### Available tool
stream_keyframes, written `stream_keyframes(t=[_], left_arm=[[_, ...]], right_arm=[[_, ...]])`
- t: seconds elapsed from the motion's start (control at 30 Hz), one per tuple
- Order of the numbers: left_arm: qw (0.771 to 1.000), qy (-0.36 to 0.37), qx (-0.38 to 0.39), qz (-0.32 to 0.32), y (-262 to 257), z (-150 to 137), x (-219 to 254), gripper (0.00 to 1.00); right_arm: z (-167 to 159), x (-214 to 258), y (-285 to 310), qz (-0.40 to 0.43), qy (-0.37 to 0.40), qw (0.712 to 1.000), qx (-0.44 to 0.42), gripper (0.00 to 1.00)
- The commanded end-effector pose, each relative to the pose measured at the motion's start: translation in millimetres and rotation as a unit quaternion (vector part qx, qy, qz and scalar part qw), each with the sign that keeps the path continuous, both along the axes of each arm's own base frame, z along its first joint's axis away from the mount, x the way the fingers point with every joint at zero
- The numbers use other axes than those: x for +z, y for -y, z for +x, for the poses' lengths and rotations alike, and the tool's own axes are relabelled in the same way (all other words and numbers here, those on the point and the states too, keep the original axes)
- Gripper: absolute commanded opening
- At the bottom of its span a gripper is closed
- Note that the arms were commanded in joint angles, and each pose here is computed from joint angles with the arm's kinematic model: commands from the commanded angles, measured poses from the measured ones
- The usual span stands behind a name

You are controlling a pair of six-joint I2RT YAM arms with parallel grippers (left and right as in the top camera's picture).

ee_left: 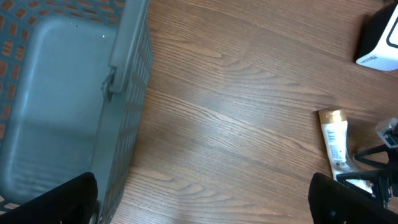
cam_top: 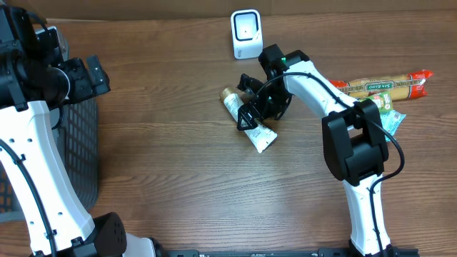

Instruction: Scan the item barcode

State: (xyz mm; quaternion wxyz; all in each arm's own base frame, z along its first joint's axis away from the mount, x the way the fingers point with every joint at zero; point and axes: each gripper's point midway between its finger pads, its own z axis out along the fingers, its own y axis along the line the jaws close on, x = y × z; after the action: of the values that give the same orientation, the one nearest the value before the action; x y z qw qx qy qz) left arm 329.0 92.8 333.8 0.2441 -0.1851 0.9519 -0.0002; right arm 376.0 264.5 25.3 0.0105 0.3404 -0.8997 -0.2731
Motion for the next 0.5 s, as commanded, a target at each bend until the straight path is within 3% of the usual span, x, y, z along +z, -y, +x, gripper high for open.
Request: stream_keyframes(t=[0.0,0.07,0.13,0.23,0.27,0.33,0.47], left_arm=[[1.000,0.006,-0.010,0.007,0,1,4,1.00],[1.000,0.006,-0.010,0.007,0,1,4,1.00],[1.000,0.006,-0.010,0.007,0,1,4,1.00],[1.000,0.006,-0.010,0.007,0,1,4,1.00],[1.000,0.006,-0.010,0.007,0,1,4,1.00],[1.000,0.006,-0.010,0.007,0,1,4,1.00],[1.000,0.006,-0.010,0.007,0,1,4,1.00]], right_arm=[[-3,-4,-2,-0.011,0.001,1.000,-0.012,1.00],[-3,-9,0,-0.018,-0.001,1.000,-0.022,1.00],[-4,-13,1,-0.022,-0.006,0.999,-0.033,0.93],[-3,-14,3,-0.028,-0.009,0.999,-0.038,0.72],[-4,-16,4,-0.030,-0.010,0.999,-0.040,0.55],[-5,-20,7,-0.042,-0.014,0.998,-0.045,0.36],[-10,-24,10,-0.053,-0.024,0.997,-0.044,0.24]])
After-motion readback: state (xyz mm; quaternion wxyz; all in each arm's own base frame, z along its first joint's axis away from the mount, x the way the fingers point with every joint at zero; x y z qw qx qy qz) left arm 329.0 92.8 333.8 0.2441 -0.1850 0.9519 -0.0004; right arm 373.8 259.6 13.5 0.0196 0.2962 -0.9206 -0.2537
